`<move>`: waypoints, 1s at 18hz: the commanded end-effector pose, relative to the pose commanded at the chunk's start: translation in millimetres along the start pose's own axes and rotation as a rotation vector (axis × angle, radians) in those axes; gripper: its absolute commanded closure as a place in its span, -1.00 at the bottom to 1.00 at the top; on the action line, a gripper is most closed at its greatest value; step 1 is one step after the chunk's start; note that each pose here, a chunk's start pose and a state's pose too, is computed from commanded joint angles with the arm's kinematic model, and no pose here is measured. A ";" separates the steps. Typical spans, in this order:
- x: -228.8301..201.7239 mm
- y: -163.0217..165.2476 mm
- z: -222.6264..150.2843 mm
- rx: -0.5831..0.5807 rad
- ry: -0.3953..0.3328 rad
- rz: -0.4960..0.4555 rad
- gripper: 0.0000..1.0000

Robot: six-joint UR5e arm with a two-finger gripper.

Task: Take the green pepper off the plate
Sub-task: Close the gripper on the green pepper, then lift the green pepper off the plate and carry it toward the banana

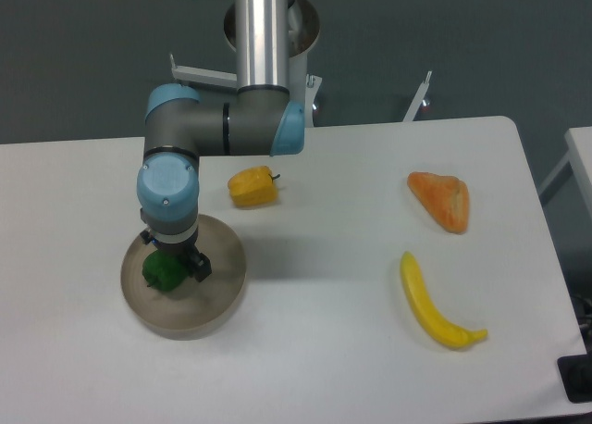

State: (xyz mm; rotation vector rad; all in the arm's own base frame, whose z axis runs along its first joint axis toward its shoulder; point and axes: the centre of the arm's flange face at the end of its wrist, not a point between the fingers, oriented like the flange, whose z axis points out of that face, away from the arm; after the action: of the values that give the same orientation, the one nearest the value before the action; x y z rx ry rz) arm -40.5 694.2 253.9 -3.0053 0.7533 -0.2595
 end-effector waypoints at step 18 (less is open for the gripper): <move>-53.6 77.1 -133.7 0.079 -0.213 -0.135 0.52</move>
State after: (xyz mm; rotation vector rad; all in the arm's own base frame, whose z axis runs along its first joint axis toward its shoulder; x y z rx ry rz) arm -145.6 652.6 371.9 -2.9488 0.5099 0.0274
